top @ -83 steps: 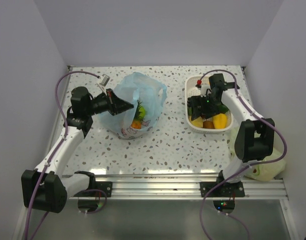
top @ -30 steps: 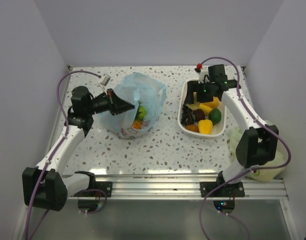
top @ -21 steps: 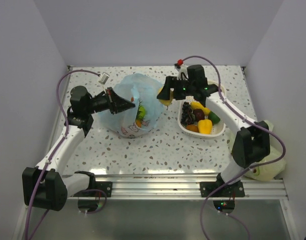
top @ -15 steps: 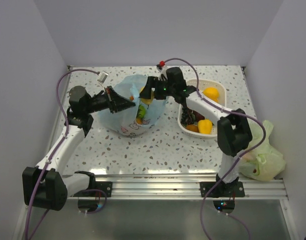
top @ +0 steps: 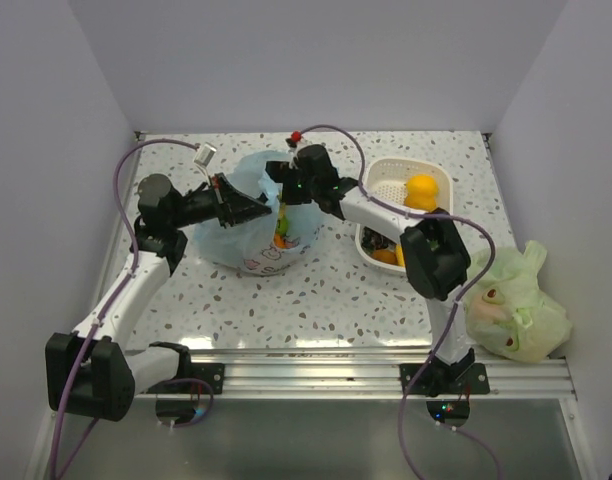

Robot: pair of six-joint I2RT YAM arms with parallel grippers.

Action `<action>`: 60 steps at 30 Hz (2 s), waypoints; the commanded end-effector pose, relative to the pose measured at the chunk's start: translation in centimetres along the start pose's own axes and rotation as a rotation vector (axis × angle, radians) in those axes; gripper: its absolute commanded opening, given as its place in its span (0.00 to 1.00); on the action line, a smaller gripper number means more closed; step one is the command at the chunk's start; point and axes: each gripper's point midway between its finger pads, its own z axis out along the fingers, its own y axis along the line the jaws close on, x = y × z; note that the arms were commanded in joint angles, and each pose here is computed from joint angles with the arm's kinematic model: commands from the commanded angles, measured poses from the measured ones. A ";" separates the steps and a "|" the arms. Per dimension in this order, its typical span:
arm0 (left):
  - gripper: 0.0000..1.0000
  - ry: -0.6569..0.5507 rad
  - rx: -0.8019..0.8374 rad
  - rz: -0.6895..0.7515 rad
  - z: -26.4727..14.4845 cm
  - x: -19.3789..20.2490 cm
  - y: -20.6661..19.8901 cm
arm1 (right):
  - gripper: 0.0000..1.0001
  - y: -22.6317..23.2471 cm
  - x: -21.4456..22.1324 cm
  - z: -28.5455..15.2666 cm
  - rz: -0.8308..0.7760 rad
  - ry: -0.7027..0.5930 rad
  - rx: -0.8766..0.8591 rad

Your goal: Place the fake fruits into the plastic bag and tie a complex knot

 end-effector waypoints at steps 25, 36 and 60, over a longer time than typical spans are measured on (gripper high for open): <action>0.00 -0.022 0.001 0.032 -0.1 -0.3 0.2 | 0.96 -13.2 -2.8 -26.9 -0.281 0.168 0.310; 0.00 -0.006 -0.014 0.045 -0.2 -0.2 0.2 | 0.75 -25.4 2.5 -30.6 -0.286 0.504 0.565; 0.00 -0.006 -0.030 0.036 -0.1 -0.1 1.0 | 0.91 -25.9 10.6 -29.1 -0.125 0.641 0.480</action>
